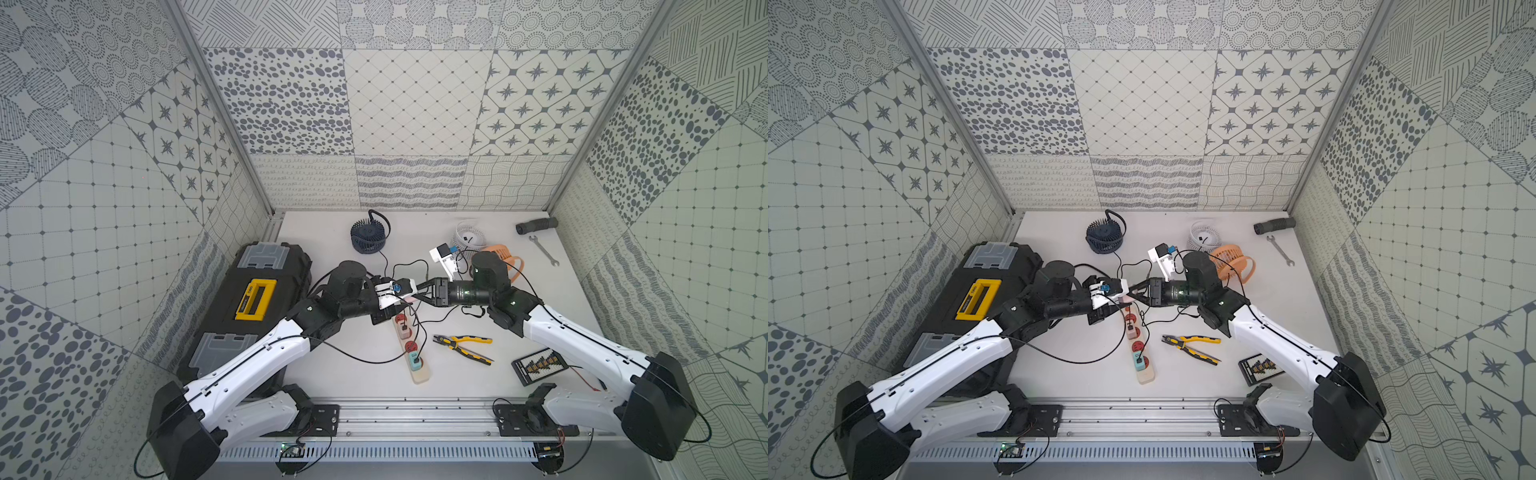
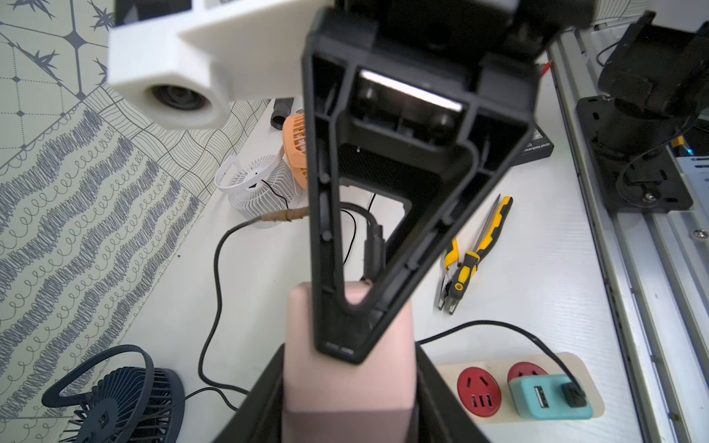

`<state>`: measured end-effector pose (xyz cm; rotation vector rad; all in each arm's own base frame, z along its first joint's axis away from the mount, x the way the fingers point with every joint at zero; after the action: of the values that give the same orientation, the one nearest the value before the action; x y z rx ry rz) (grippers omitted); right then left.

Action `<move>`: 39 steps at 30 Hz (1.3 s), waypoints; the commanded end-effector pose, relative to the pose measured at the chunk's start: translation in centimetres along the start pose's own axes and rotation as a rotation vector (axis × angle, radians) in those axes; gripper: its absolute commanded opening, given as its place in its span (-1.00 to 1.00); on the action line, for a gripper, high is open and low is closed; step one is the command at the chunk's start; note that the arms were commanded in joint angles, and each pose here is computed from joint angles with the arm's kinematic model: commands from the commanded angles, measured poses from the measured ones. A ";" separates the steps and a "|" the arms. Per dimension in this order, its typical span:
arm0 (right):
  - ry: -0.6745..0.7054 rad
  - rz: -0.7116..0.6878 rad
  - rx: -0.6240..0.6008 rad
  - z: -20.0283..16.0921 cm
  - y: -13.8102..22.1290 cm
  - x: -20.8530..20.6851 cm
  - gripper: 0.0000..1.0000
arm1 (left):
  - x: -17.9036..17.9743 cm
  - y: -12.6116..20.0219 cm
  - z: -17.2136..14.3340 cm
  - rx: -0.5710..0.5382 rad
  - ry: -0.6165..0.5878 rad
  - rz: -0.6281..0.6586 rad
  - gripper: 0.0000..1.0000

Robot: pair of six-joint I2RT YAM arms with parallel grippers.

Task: Plug the desk fan into the power strip
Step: Pick up the plug from the center of the board, then insert the plug into the socket.

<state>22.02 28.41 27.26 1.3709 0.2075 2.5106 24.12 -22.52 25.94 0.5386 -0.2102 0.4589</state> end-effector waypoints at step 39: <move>0.215 -0.813 0.187 -0.7 -9.5 -6.5 -0.84 | 2.0 -4.9 -18.9 0.090 1.412 0.176 0.09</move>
<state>26.34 34.77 19.00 0.8425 0.8432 1.9562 27.82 -14.61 7.50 0.3020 1.1284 0.9611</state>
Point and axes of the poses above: each gripper's point midway between its finger pads, its own y axis back along the fingers, its own x axis along the line the jaws close on, z = x × y, the point moved 4 cm from there along y, back along the fingers, and after that the axes turned 2 degrees about y, right-handed, at the moved point
